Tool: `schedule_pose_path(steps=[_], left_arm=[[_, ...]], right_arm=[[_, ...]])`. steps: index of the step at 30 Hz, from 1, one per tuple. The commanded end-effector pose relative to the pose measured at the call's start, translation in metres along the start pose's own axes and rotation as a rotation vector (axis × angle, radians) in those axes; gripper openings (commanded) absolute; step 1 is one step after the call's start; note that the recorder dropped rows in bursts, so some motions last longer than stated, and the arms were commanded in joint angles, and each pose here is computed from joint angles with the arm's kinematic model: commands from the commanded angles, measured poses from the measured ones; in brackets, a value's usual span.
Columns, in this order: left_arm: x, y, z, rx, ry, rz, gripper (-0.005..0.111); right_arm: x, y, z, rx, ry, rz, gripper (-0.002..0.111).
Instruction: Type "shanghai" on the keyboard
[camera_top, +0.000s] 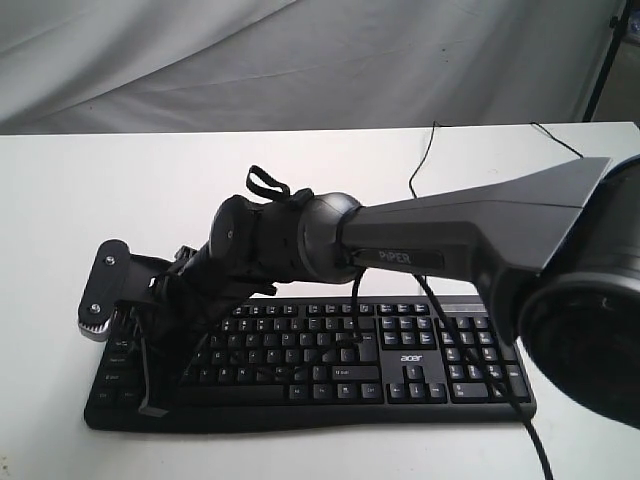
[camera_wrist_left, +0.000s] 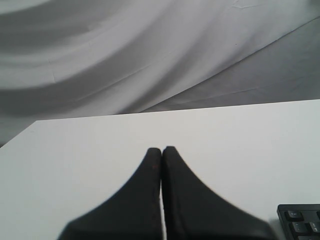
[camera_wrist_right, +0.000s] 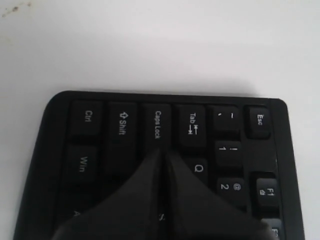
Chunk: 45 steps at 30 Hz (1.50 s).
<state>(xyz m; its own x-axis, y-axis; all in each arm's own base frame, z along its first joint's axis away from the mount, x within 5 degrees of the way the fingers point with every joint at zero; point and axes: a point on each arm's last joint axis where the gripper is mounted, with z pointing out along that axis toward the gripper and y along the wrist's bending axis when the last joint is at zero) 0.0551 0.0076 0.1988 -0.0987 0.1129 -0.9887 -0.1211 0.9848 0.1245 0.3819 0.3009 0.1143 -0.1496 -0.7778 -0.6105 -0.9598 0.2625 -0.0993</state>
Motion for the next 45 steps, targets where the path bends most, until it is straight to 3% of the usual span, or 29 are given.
schedule_pose_path(steps=[1,25,40,45], left_arm=[[0.001,0.000,0.001,0.004,0.003,-0.003,0.001],[0.001,0.000,0.001,0.004,0.003,-0.003,0.001],[0.001,0.000,0.001,0.004,0.003,-0.003,0.001],[0.001,0.000,0.001,0.004,0.003,-0.003,0.001]], right_arm=[[-0.013,-0.004,-0.018,0.028,-0.028,-0.024,0.000],[-0.014,-0.003,-0.021,0.011,-0.025,-0.028,0.000],[0.022,-0.027,-0.050,-0.132,0.045,0.062,0.000],[0.034,-0.022,-0.076,-0.058,0.076,0.049,0.000]])
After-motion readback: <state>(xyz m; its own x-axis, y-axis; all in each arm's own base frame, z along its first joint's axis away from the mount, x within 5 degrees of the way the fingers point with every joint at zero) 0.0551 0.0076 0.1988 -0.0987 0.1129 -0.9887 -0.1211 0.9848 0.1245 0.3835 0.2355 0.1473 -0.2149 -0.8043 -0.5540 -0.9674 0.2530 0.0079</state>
